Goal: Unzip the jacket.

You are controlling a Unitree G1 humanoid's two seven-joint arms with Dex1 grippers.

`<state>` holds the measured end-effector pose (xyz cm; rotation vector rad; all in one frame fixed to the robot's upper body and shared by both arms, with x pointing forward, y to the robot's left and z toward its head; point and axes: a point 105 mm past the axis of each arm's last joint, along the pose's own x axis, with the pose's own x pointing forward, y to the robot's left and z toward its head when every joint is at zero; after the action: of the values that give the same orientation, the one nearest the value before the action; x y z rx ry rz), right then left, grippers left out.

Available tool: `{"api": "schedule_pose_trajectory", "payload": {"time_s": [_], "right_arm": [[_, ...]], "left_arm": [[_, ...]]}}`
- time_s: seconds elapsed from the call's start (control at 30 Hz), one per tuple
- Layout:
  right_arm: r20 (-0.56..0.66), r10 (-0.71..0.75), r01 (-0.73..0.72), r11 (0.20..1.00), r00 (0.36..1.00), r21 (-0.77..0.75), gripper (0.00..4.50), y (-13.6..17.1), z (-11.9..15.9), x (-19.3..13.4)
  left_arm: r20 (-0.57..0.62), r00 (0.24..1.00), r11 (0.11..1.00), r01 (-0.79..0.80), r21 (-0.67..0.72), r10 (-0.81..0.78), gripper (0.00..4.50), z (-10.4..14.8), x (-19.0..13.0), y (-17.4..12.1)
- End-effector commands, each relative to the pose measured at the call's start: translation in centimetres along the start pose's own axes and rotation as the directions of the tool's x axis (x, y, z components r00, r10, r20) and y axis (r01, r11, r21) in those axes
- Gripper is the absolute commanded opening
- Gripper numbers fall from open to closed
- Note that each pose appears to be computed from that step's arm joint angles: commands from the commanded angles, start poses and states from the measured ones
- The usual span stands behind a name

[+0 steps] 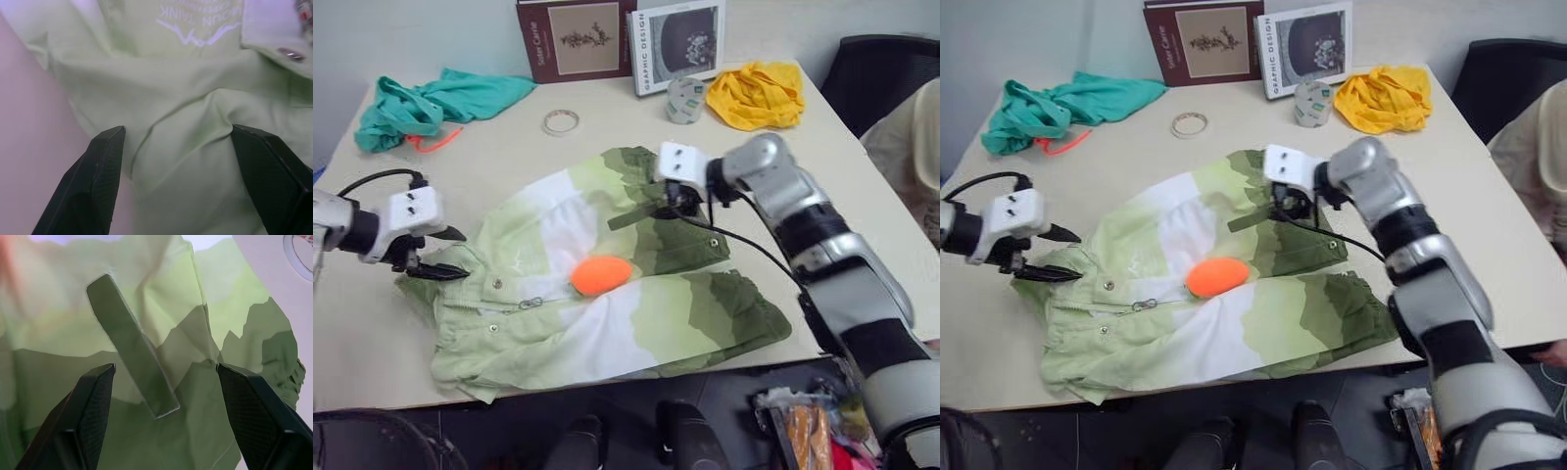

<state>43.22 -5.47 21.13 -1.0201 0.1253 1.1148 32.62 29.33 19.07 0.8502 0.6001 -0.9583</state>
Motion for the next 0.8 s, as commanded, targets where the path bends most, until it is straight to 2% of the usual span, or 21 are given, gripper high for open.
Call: {"api": "schedule_pose_trajectory", "payload": {"time_s": [0.03,0.27,0.37,0.6,0.67,0.7,0.8], "right_arm": [[0.003,-0.039,0.039,0.999,0.999,-0.026,3.43,-0.7,0.5,0.5],[-0.036,-0.121,0.122,0.992,0.992,0.016,3.43,-0.7,0.2,2.4],[-0.088,-0.131,0.134,0.99,0.987,0.031,2.87,-0.4,-1.1,2.6],[-0.174,-0.103,0.117,0.991,0.979,0.068,0.53,0.5,-3.8,2.2],[-0.18,-0.109,0.125,0.989,0.978,0.082,0.0,0.6,-4.3,2.1],[-0.178,-0.113,0.132,0.987,0.978,0.096,0.0,0.6,-4.5,2.1],[-0.181,-0.102,0.127,0.983,0.978,0.132,0.0,0.9,-5.1,1.8]], "left_arm": [[-0.009,0.999,0.999,-0.045,-0.018,0.044,3.59,-0.1,0.4,0.9],[-0.045,0.999,0.999,-0.032,-0.033,0.031,3.59,-1.6,1.8,0.1],[-0.07,0.996,0.998,-0.05,-0.024,0.049,3.0,-2.3,1.6,0.1],[-0.059,0.996,0.997,-0.069,-0.02,0.067,0.87,-2.3,1.1,0.1],[-0.056,0.996,0.997,-0.07,-0.017,0.069,0.28,-2.3,1.0,0.1],[-0.054,0.996,0.997,-0.073,-0.015,0.072,0.02,-2.2,1.1,0.2],[-0.057,0.995,0.997,-0.08,-0.006,0.08,0.02,-2.2,1.3,0.5]]}}
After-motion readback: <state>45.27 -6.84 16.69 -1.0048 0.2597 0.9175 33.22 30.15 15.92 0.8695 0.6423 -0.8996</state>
